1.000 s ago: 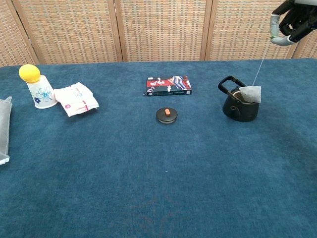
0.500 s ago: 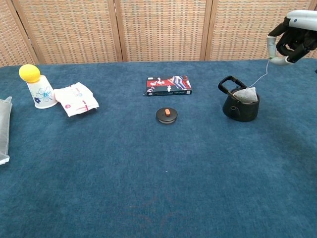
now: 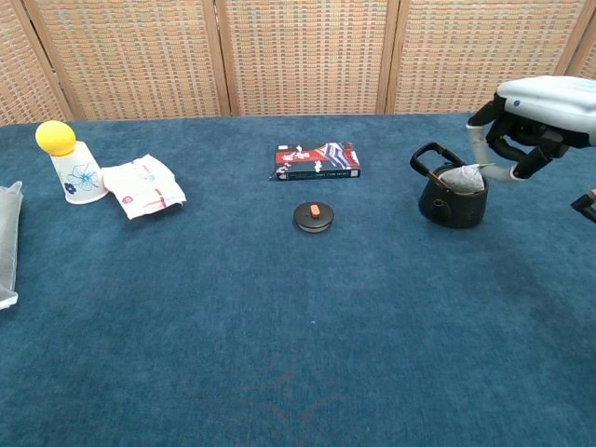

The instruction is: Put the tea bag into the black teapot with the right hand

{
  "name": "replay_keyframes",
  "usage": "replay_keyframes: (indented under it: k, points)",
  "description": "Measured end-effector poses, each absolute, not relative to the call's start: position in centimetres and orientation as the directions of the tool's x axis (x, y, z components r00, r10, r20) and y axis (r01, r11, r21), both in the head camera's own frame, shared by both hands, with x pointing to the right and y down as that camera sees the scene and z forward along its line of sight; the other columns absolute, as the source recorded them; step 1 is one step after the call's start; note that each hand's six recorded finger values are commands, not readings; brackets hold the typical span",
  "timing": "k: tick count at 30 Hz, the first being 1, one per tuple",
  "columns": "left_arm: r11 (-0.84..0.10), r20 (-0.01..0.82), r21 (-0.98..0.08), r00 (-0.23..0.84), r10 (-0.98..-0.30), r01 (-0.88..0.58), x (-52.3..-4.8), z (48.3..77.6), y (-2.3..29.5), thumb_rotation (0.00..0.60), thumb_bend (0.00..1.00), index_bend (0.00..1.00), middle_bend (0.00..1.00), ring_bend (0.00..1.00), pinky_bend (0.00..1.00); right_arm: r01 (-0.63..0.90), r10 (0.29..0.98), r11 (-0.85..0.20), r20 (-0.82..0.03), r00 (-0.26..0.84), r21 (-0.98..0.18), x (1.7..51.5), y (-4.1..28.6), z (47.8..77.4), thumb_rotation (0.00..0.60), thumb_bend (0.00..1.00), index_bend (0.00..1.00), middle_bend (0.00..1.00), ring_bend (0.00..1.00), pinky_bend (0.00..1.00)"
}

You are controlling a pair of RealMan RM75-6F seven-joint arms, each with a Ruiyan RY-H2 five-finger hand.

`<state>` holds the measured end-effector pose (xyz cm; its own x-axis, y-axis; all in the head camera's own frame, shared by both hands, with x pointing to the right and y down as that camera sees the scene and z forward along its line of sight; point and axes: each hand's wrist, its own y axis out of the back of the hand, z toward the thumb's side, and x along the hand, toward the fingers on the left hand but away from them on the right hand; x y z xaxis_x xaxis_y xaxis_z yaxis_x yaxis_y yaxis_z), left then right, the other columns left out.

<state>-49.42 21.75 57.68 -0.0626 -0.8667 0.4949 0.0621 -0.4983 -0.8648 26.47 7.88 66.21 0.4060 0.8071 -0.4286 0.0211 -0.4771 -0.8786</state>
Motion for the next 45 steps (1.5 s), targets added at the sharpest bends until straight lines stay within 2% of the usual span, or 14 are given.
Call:
replay_keyframes:
  k: [4, 7, 13, 24, 27, 29, 30, 33, 35, 37, 40, 45]
  points:
    - [-0.495, 0.492, -0.866, -0.065, -0.868, 0.063, -49.5, 57.6, 21.7, 0.600, 0.45, 0.00, 0.00, 0.00, 0.00, 0.001, 0.792, -0.484, -0.437, 0.426, -0.875, 25.7, 8.6, 66.5, 0.600, 0.63, 0.56, 0.88, 0.94, 0.99]
    - [-0.487, 0.483, -0.871, -0.071, -0.873, 0.066, -49.7, 57.4, 21.5, 0.600, 0.45, 0.00, 0.00, 0.00, 0.00, -0.017, 0.777, -0.498, -0.455, 0.435, -0.867, 25.2, 9.2, 66.9, 0.600, 0.59, 0.47, 0.87, 0.94, 0.99]
    - [-0.459, 0.453, -0.884, -0.082, -0.888, 0.087, -50.3, 56.4, 20.7, 0.600, 0.45, 0.00, 0.00, 0.00, 0.00, -0.059, 0.748, -0.530, -0.499, 0.438, -0.846, 24.5, 9.8, 67.8, 0.600, 0.55, 0.37, 0.86, 0.94, 0.99]
    - [-0.447, 0.439, -0.890, -0.092, -0.894, 0.092, -50.4, 55.8, 20.2, 0.600, 0.45, 0.00, 0.00, 0.00, 0.00, -0.057, 0.742, -0.555, -0.524, 0.418, -0.830, 25.2, 9.1, 67.8, 0.600, 0.55, 0.31, 0.87, 0.94, 0.99]
    - [-0.448, 0.440, -0.889, -0.091, -0.893, 0.093, -50.3, 55.8, 20.2, 0.600, 0.45, 0.00, 0.00, 0.00, 0.00, -0.057, 0.731, -0.579, -0.549, 0.405, -0.814, 25.8, 8.7, 67.9, 0.588, 0.59, 0.29, 0.90, 0.95, 1.00]
    - [-0.448, 0.441, -0.889, -0.090, -0.893, 0.094, -50.3, 55.8, 20.2, 0.600, 0.45, 0.00, 0.00, 0.00, 0.00, -0.062, 0.722, -0.596, -0.568, 0.394, -0.801, 26.3, 8.3, 67.9, 0.503, 0.63, 0.28, 0.92, 0.96, 1.00]
    - [-0.448, 0.441, -0.889, -0.089, -0.893, 0.094, -50.3, 55.8, 20.2, 0.600, 0.45, 0.00, 0.00, 0.00, 0.00, -0.065, 0.719, -0.602, -0.576, 0.390, -0.796, 26.5, 8.2, 67.9, 0.417, 0.65, 0.28, 0.92, 0.96, 1.00]
    - [-0.448, 0.442, -0.889, -0.082, -0.893, 0.094, -50.1, 55.8, 20.2, 0.600, 0.44, 0.00, 0.00, 0.00, 0.00, -0.077, 0.707, -0.621, -0.599, 0.376, -0.780, 27.1, 7.8, 68.0, 0.230, 0.69, 0.27, 0.94, 0.98, 1.00]
    - [-0.449, 0.443, -0.888, -0.080, -0.893, 0.094, -50.0, 55.8, 20.2, 0.600, 0.45, 0.00, 0.00, 0.00, 0.00, -0.085, 0.700, -0.631, -0.613, 0.366, -0.771, 27.4, 7.6, 68.0, 0.147, 0.71, 0.27, 0.95, 0.98, 1.00]
    - [-0.451, 0.445, -0.888, -0.077, -0.892, 0.094, -49.9, 55.8, 20.3, 0.600, 0.45, 0.00, 0.00, 0.00, 0.00, -0.091, 0.694, -0.639, -0.624, 0.359, -0.764, 27.7, 7.6, 68.0, 0.095, 0.73, 0.27, 0.96, 0.99, 1.00]
    - [-0.453, 0.447, -0.887, -0.076, -0.891, 0.093, -49.9, 55.8, 20.3, 0.600, 0.45, 0.00, 0.00, 0.00, 0.00, -0.103, 0.684, -0.650, -0.639, 0.351, -0.753, 28.1, 7.5, 68.2, 0.050, 0.75, 0.26, 0.97, 1.00, 1.00]
    - [-0.454, 0.449, -0.886, -0.075, -0.891, 0.093, -49.8, 55.8, 20.3, 0.600, 0.45, 0.00, 0.00, 0.00, 0.00, -0.117, 0.674, -0.664, -0.659, 0.332, -0.738, 28.7, 7.5, 68.4, 0.001, 0.76, 0.26, 0.97, 1.00, 1.00]
